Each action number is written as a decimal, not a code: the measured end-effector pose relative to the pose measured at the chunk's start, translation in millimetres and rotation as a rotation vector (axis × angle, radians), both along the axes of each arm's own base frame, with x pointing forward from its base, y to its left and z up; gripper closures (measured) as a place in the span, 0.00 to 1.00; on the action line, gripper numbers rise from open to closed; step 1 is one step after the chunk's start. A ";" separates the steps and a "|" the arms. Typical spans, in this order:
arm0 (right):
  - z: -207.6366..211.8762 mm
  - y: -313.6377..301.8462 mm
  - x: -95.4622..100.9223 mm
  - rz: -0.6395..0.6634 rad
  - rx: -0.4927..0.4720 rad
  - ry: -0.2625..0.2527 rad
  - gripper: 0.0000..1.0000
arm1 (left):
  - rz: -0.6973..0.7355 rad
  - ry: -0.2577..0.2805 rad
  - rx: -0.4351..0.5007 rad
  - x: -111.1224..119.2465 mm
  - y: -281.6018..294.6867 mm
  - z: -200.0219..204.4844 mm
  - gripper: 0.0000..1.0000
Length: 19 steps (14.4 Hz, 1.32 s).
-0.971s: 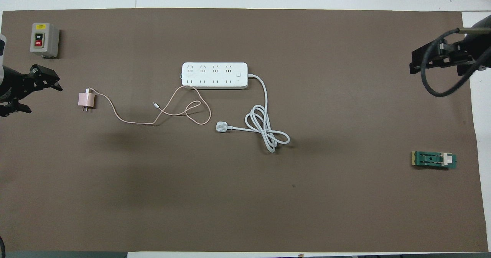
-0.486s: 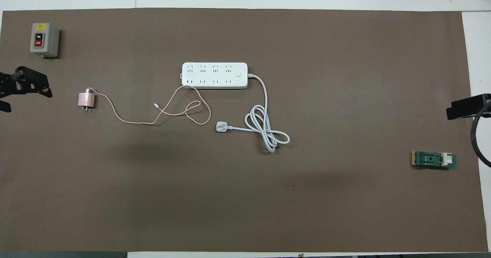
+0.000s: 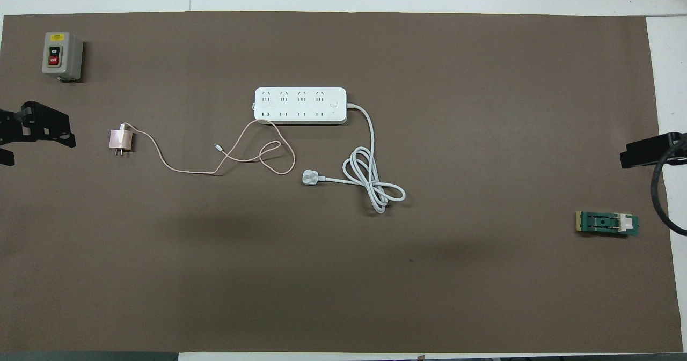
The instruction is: Unplug charger and place it aside
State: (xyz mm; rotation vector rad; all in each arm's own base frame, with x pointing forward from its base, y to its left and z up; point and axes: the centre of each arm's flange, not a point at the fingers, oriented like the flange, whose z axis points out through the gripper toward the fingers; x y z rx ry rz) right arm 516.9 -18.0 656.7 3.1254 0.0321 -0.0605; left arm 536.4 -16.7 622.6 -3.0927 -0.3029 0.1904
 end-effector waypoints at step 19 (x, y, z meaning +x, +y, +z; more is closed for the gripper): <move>-0.8 8.6 -0.2 0.016 -0.001 0.004 0.00 | -0.186 0.021 -0.022 -6.6 -11.7 -3.7 0.00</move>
